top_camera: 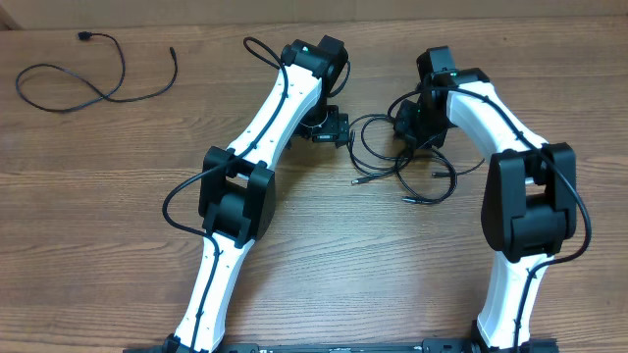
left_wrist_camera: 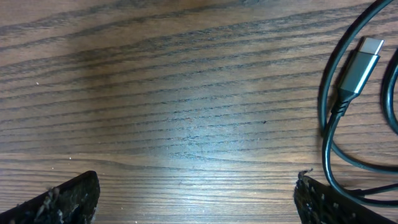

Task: Untangle cables

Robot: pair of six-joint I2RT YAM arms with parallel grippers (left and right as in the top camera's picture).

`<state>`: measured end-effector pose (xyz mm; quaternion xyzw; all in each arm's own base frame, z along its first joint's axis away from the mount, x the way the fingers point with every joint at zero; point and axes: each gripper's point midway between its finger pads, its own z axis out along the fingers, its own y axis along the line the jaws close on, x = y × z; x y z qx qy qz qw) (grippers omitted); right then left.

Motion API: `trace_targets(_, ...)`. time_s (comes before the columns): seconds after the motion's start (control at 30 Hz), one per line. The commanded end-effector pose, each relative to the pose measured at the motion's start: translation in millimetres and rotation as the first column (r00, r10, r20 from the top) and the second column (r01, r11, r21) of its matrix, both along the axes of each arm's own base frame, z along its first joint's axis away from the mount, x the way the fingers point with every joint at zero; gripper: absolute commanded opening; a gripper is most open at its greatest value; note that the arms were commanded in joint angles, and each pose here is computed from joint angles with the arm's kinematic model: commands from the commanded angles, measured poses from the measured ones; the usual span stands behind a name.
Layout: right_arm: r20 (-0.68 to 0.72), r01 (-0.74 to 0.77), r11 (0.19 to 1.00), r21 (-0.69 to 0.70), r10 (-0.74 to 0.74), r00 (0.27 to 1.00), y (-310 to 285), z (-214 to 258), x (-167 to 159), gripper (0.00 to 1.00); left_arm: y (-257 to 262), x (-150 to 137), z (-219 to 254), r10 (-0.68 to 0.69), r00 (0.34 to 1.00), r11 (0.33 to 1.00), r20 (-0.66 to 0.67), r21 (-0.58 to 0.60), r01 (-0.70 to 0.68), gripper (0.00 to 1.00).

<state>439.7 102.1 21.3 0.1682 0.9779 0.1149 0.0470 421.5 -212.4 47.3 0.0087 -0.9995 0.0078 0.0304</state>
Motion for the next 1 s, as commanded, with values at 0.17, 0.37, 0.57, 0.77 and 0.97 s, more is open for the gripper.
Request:
trace_targets(0.17,-0.03,-0.022,0.995,-0.097,0.019,0.999,-15.5,-14.0,-6.1,0.32,-4.6,-2.4,7.0,-0.003,1.0,1.0,0.007,-0.016,0.003,1.0)
trace_targets(0.37,-0.053,-0.044,0.994,-0.097,0.039,0.998,-14.2,-16.7,-11.8,0.33,-5.0,-1.7,7.0,-0.003,1.0,1.0,0.01,-0.018,0.003,1.0)
trace_targets(0.57,-0.103,-0.051,0.996,-0.079,0.043,0.994,-10.8,-34.4,-18.5,0.1,-5.0,-1.9,7.0,-0.003,1.0,1.0,0.009,-0.018,0.003,1.0)
trace_targets(0.77,-0.107,-0.054,0.999,0.003,0.054,0.993,2.7,-15.7,-17.3,0.04,-6.7,-7.0,7.3,-0.017,1.0,0.999,-0.014,-0.032,0.017,0.99)
trace_targets(0.97,-0.06,-0.058,0.997,0.054,0.061,0.996,11.9,63.0,-7.5,0.04,-33.5,-16.8,11.7,-0.172,0.984,0.965,-0.041,-0.206,0.161,1.0)
